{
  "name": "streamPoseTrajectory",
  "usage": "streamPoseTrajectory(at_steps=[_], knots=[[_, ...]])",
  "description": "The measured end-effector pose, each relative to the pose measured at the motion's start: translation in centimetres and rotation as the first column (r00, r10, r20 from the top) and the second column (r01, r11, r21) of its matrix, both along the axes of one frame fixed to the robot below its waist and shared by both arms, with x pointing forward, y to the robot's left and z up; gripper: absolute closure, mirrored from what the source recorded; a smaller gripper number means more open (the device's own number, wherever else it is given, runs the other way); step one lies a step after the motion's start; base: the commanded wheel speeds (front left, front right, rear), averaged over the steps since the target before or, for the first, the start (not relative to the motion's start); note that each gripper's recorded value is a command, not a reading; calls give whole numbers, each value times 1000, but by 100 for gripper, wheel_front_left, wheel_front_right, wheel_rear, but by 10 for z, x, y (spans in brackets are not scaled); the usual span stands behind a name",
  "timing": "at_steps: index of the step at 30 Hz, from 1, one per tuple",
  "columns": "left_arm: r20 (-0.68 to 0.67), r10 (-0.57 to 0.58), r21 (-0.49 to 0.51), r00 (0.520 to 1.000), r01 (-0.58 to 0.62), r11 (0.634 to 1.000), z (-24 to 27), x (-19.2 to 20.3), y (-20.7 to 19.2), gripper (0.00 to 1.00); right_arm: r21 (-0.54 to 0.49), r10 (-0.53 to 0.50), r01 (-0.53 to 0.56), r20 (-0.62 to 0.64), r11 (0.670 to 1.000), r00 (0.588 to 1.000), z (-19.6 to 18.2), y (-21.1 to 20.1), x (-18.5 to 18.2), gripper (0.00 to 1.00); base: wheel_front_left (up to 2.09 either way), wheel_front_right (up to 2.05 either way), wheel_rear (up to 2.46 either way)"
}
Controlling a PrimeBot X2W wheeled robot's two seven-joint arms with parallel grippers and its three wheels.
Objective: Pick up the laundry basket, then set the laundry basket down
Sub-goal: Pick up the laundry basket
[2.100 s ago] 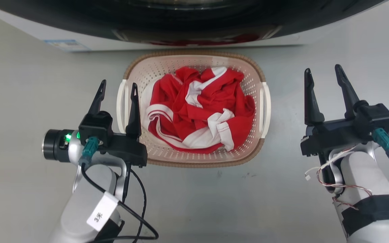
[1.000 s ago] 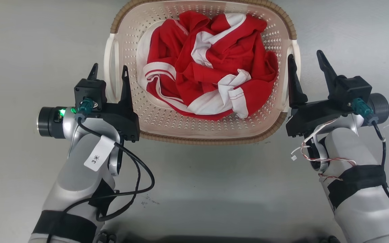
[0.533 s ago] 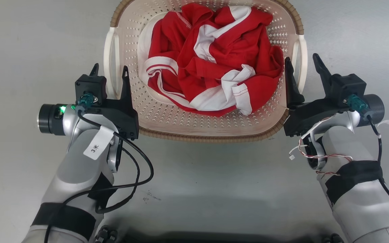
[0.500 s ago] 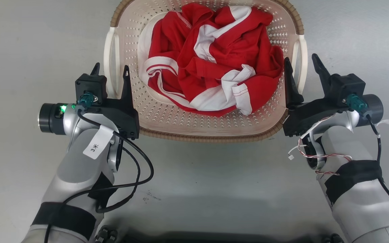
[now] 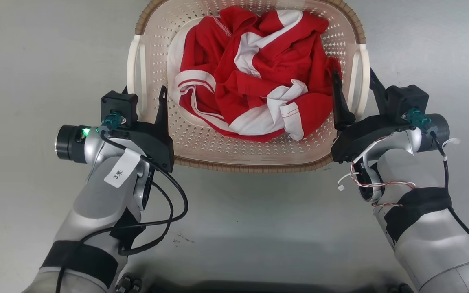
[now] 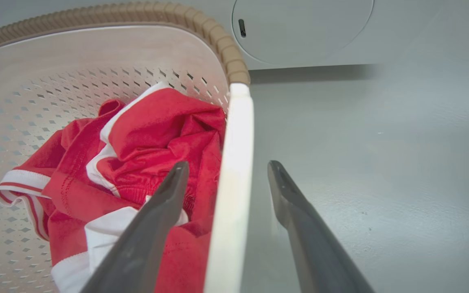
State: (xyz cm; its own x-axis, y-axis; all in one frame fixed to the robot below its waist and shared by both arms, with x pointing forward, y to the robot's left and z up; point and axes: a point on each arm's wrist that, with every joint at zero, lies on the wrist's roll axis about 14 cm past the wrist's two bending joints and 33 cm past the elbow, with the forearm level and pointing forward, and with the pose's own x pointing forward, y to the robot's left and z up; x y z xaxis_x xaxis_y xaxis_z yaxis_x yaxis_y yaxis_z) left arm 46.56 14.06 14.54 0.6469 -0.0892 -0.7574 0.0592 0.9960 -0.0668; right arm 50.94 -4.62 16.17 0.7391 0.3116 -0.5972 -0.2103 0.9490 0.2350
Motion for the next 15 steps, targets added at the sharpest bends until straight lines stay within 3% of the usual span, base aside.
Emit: streamPoseTrajectory(at_steps=[15], knots=[[-21,-13,-25,1000,13,1000,-1,-3,-8,0,-7,12,-13,-46,1000,999,-7,6,-6,0,0,0,0]])
